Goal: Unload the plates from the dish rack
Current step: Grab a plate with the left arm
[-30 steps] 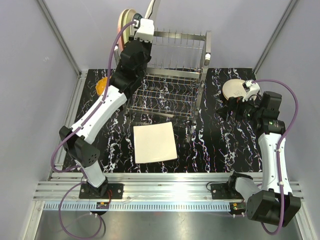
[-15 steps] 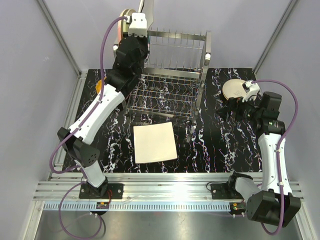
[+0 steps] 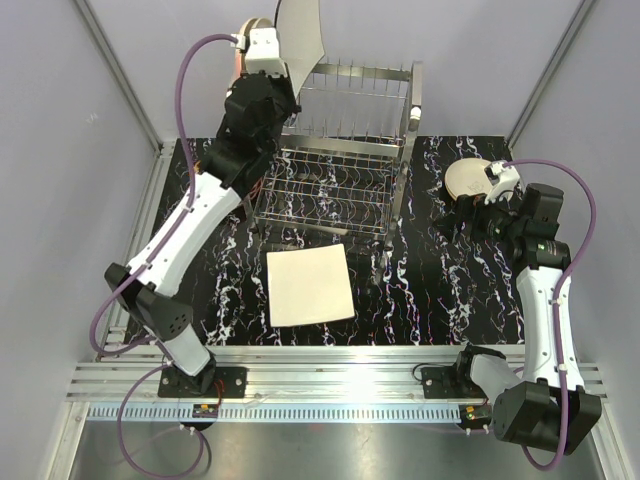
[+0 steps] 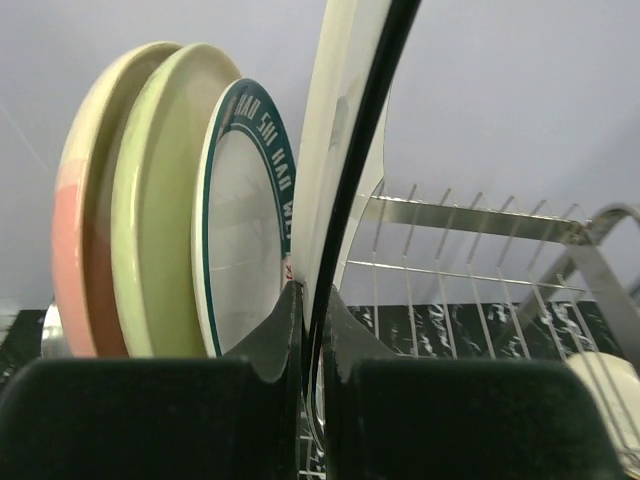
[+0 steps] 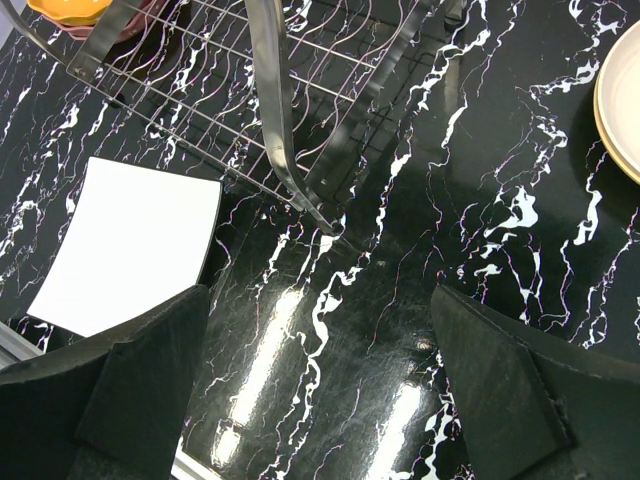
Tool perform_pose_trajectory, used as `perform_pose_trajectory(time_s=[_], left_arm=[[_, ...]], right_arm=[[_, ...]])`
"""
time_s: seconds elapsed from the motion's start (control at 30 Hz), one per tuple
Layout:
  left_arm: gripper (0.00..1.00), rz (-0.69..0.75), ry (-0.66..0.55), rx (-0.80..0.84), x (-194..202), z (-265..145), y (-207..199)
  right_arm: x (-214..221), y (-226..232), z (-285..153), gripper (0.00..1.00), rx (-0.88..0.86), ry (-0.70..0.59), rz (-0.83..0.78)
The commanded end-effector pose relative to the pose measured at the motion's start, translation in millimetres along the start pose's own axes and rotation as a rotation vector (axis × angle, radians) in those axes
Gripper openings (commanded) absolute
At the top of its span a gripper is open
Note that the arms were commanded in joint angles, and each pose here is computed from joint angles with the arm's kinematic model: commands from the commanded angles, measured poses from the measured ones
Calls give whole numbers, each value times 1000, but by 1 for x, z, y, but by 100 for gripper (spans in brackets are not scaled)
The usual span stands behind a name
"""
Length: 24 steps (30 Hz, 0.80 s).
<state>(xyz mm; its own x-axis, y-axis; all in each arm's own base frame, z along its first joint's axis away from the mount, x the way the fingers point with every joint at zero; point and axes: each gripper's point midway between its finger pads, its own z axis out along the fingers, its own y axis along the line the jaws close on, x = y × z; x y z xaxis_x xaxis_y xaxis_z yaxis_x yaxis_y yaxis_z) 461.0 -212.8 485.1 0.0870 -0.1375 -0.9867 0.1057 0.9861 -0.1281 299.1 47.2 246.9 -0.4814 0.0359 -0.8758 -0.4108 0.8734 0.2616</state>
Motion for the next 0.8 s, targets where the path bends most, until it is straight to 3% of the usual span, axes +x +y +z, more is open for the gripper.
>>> perform_pose_trajectory(time_s=[0.0,0.33,0.77], left_arm=[[0,-347,-414,143,-172,-75,7],[0,-473,-369,315,-178,-125,1],[0,-629,-144,639,-136,-218,-19]], right_arm=[[-13,-2,-3,100,18,-50,-57],[-12,-5,-2,100,32,-47,-59],[-15,-12,-6,100,81,-57,-89]])
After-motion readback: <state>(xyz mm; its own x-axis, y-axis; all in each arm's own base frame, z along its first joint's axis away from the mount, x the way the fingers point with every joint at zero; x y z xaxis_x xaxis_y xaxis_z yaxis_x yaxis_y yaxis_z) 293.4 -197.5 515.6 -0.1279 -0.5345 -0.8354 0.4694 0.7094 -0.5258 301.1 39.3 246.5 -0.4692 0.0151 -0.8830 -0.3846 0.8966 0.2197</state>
